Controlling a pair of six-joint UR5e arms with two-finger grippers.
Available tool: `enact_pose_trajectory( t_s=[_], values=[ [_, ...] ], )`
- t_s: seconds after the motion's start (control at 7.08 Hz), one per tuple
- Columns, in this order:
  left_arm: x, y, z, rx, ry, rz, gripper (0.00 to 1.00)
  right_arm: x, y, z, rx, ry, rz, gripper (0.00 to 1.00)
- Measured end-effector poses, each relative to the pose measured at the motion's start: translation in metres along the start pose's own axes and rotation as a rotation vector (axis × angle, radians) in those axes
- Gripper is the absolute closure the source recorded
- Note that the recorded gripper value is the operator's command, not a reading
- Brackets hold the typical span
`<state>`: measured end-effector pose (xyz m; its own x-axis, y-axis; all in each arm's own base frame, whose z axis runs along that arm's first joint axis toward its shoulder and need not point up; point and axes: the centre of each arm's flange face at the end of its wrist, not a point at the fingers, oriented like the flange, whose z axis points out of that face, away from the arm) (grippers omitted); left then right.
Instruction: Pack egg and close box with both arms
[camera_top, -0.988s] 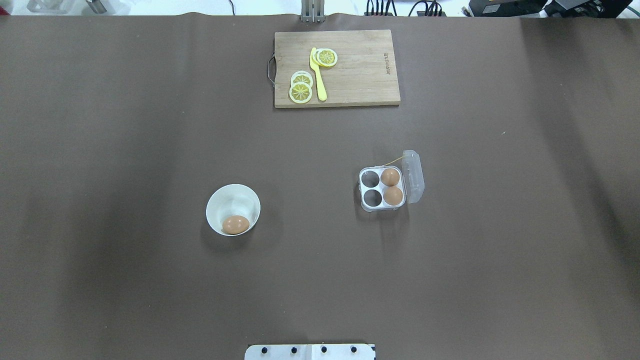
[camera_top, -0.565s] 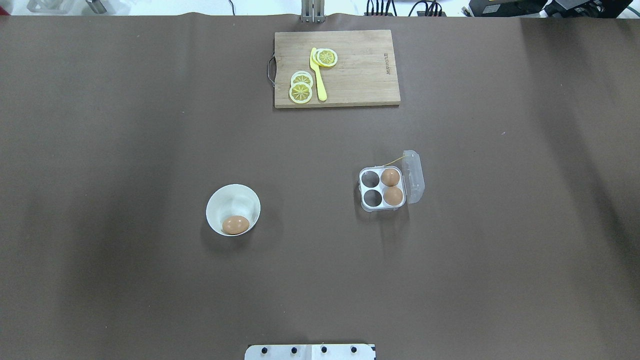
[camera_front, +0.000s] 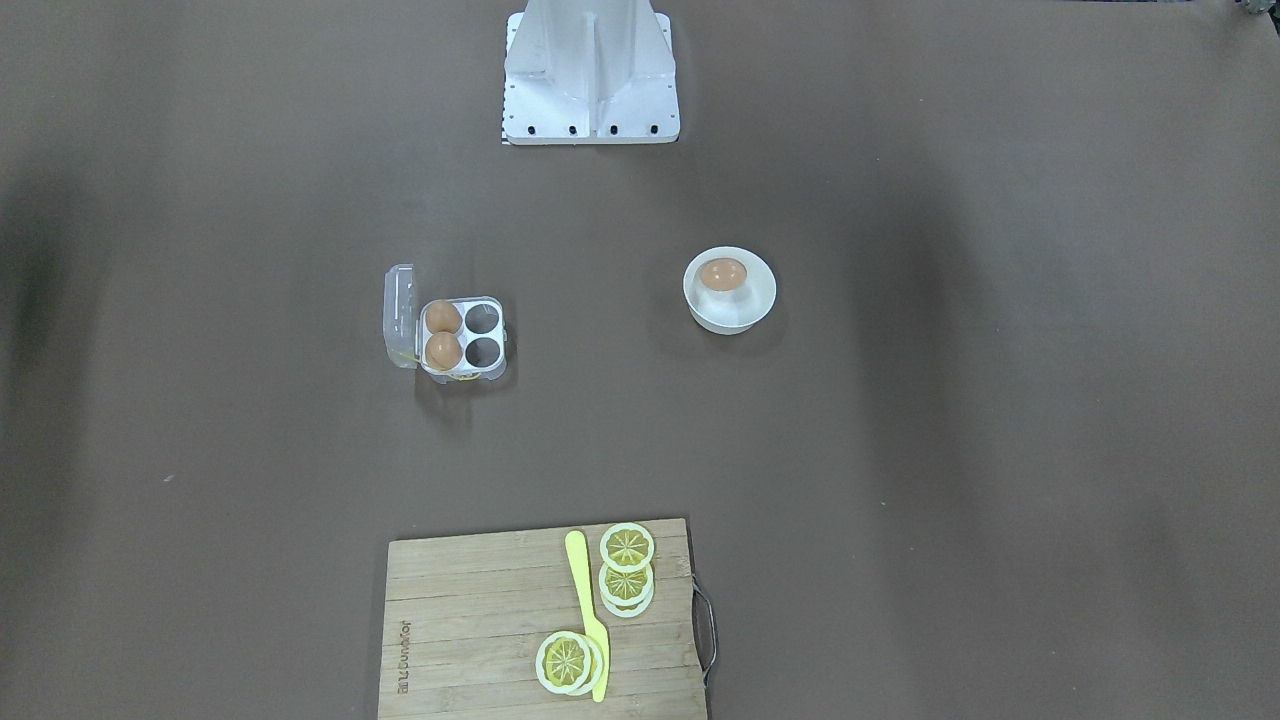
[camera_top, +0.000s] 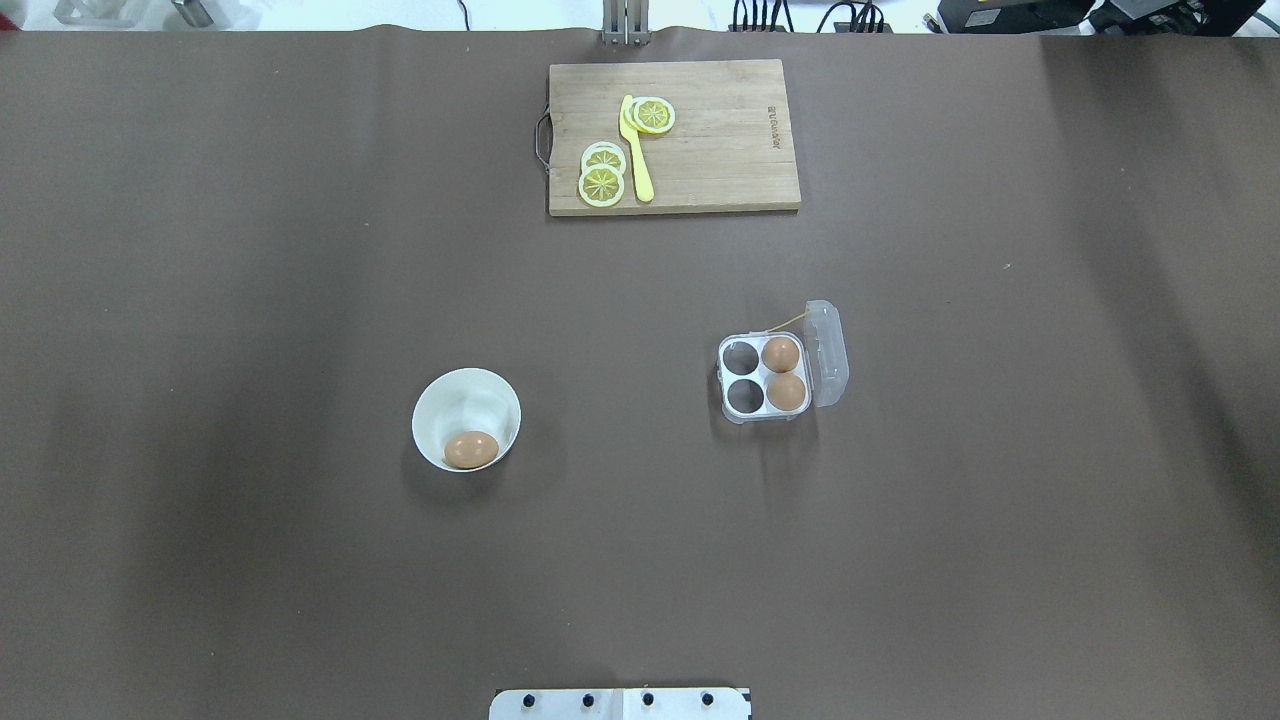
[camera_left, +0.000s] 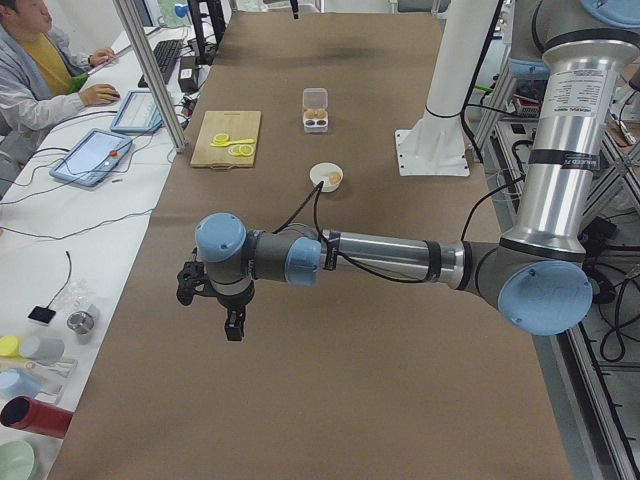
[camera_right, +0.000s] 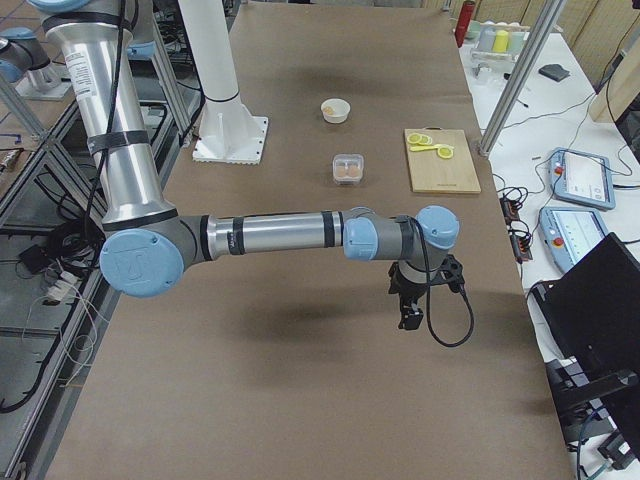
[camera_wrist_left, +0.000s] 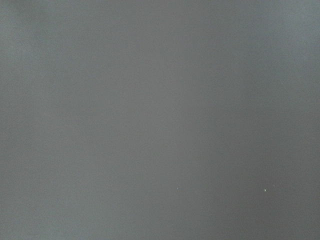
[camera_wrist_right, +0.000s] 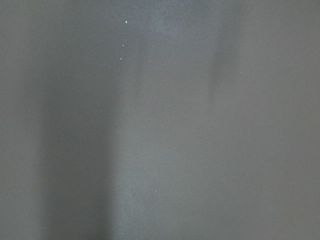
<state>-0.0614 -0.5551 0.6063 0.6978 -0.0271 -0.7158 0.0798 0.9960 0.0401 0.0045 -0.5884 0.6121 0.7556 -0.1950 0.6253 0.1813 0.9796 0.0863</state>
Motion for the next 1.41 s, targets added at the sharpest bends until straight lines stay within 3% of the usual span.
enact_pose_trajectory(
  t_s=[0.85,1.13,1.41],
  values=[
    [0.012,-0.002,0.003,-0.004,0.002,0.018,0.02,-0.001,0.000,0.000,0.001,0.000,-0.003,0.00],
    [0.055,-0.004,0.005,-0.002,0.017,-0.009,0.02,-0.002,0.000,-0.002,0.004,0.000,-0.005,0.00],
    [0.150,0.003,0.011,-0.001,0.046,-0.056,0.04,-0.009,-0.002,-0.006,0.014,-0.014,-0.014,0.00]
  ],
)
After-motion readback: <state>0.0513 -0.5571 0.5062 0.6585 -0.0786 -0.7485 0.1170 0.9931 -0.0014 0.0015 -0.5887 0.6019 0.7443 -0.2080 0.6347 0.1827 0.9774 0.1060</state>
